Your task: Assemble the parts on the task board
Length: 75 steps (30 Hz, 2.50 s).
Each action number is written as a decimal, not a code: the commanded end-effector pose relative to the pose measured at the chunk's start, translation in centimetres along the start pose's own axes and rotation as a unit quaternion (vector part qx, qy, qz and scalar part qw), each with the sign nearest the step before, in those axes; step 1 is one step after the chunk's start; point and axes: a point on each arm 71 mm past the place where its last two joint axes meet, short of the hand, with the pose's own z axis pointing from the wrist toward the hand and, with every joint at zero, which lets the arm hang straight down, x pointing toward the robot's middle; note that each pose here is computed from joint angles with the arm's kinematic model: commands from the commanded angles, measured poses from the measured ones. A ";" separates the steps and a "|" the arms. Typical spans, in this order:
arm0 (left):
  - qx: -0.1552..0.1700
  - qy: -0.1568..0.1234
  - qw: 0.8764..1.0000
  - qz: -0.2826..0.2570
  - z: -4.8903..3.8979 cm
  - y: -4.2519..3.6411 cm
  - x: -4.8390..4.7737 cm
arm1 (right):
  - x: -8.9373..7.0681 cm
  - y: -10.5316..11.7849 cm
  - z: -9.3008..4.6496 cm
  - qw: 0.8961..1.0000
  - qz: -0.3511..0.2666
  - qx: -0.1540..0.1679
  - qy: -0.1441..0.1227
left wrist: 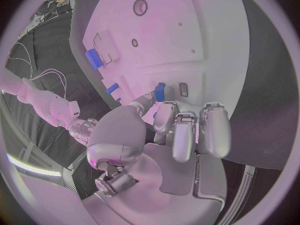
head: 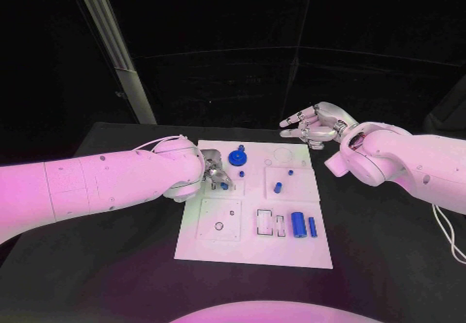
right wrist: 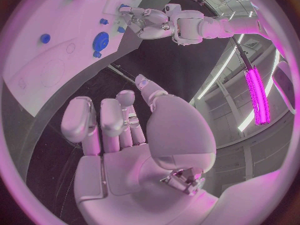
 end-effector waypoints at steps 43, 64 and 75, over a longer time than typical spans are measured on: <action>-0.006 0.017 1.000 0.002 0.50 -0.05 0.14 | 0.0 0.2 -0.1 1.000 0.000 -0.002 0.004; -0.006 0.005 1.000 -0.008 0.52 0.23 -0.14 | 0.1 0.2 0.0 1.000 0.000 -0.002 0.005; -0.003 0.014 0.999 -0.039 -1.03 1.38 -2.29 | -0.1 0.0 0.0 1.000 0.000 0.000 0.003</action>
